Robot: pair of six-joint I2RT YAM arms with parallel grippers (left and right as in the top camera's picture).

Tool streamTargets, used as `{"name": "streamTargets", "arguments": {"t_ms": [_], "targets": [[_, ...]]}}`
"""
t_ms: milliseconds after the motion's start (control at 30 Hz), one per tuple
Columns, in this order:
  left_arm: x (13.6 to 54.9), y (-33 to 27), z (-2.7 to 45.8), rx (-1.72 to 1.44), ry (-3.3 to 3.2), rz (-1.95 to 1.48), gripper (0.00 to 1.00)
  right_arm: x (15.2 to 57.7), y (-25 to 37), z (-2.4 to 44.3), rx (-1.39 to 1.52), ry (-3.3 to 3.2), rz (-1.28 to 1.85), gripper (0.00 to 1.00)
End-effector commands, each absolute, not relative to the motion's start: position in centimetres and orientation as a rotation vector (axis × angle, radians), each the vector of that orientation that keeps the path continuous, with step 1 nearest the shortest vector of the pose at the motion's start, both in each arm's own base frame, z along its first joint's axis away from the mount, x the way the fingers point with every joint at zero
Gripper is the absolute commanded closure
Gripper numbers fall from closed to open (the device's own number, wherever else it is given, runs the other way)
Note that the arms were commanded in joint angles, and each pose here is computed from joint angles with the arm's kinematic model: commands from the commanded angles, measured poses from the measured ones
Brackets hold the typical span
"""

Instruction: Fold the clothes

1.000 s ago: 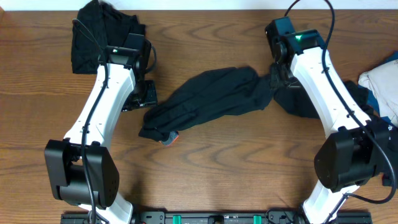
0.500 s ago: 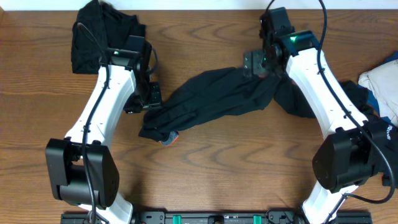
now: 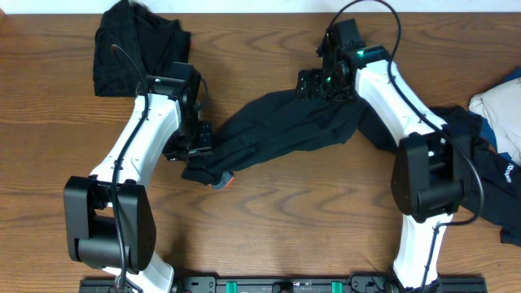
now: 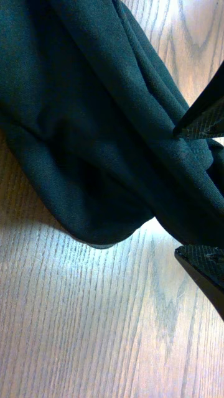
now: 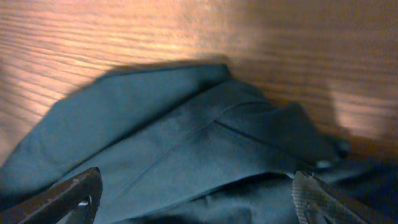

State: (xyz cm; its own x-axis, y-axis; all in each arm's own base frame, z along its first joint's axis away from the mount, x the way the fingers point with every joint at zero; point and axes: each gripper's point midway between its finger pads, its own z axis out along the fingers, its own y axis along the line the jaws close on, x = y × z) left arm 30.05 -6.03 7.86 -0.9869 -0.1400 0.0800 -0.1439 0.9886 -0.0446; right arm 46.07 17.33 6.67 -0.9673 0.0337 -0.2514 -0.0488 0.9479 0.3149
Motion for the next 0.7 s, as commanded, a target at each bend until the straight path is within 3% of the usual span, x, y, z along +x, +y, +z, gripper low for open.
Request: {"name": "streamTargets", "arguments": {"t_ms": [0,533,667], "targets": [[29.9,-5.9,7.5,0.205,-3.043,0.076,0.45,46.3,17.3,6.4,0.044,2.854,0.485,0.05],[30.2,-5.9,7.4,0.205,-3.056,0.080,0.45,45.2,12.6,4.2,0.066,2.931,0.151,0.11],[30.1,-5.9,7.5,0.205,-3.053,0.079,0.45,45.6,11.6,4.0,-0.155,2.916,0.095,0.13]]}}
